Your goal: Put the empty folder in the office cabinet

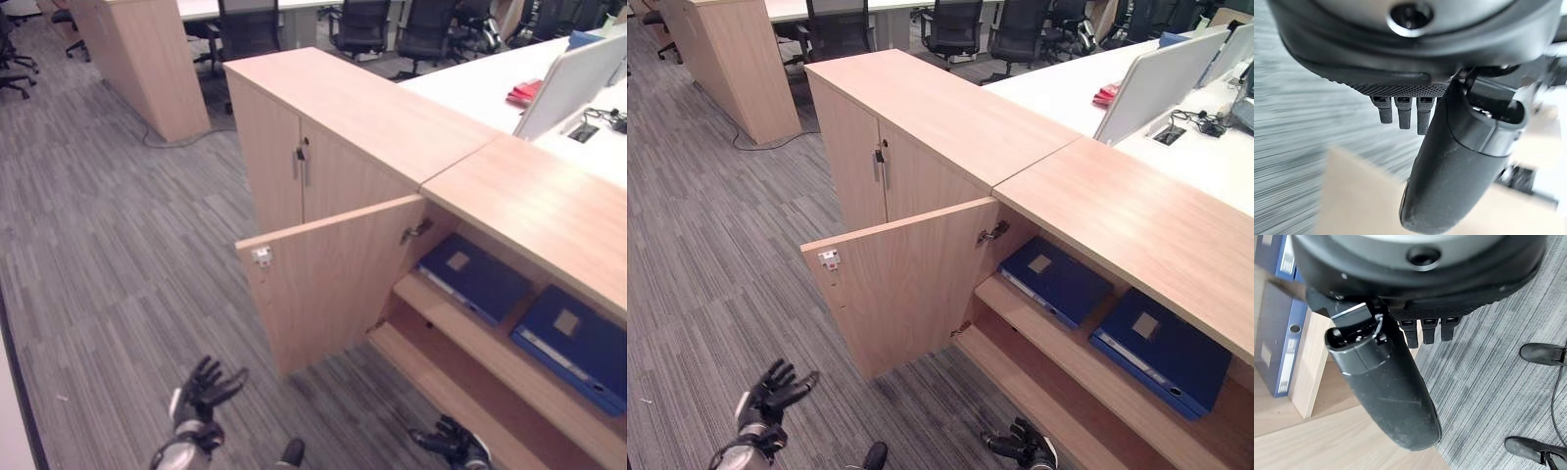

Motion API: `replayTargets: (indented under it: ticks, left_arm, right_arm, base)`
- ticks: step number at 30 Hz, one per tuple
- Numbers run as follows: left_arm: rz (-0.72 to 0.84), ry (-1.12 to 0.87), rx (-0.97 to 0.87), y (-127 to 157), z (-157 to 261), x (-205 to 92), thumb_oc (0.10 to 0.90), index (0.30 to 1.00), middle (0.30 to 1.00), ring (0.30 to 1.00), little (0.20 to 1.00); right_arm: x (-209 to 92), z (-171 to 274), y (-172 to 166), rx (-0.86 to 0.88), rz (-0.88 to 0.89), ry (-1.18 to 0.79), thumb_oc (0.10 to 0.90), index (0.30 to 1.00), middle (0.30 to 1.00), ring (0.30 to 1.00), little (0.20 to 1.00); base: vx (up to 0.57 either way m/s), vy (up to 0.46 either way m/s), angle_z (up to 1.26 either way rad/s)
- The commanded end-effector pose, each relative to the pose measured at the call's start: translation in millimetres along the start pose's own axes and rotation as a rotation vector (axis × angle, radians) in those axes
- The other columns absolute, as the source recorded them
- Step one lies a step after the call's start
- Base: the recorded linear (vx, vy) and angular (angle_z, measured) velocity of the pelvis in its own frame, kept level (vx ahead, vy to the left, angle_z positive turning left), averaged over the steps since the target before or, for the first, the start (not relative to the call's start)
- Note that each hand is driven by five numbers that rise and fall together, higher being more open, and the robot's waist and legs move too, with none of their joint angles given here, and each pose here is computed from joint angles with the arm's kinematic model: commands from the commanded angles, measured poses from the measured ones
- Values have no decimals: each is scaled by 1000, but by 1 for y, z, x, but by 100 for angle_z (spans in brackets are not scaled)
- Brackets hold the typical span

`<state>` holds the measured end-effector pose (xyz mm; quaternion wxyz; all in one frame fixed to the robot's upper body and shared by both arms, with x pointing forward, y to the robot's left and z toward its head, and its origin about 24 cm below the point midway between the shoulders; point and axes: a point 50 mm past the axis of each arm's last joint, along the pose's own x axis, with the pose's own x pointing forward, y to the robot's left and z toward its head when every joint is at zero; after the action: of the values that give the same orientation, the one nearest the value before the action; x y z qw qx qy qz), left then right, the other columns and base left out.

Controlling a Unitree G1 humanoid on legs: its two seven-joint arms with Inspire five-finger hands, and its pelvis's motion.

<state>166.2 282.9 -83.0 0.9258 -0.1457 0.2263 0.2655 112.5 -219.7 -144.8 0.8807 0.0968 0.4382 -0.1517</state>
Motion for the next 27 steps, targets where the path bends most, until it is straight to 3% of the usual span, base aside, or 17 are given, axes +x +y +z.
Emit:
replayTargets:
  ticks: [1, 8, 15, 21, 27]
  left_arm:
    - [-22, -310, -21, -13, 80, 24, 800, 900, 900, 900, 900]
    - [98, -470, 101, 33, 173, 38, 800, 900, 900, 900, 900]
    - [116, -492, 254, 47, 215, 38, 800, 900, 900, 900, 900]
    - [81, -514, 364, 33, 244, 41, 800, 900, 900, 900, 900]
    - [-33, -565, 384, -13, 255, 47, 800, 900, 900, 900, 900]
  right_arm:
    - [2, 25, 5, -56, 47, -120, 800, 900, 900, 900, 900]
    - [2, 18, 7, -115, 97, -78, 800, 900, 900, 900, 900]
    - [5, 23, 9, -143, 123, -82, 800, 900, 900, 900, 900]
    - [6, 24, 7, -188, 119, -73, 800, 900, 900, 900, 900]
    - [7, 27, 2, -209, 79, -73, 800, 900, 900, 900, 900]
  base:
    - [23, 67, 23]
    - [56, 79, 10]
    - [18, 67, -11]
    - [-16, 51, -21]
    - [-31, 47, -28]
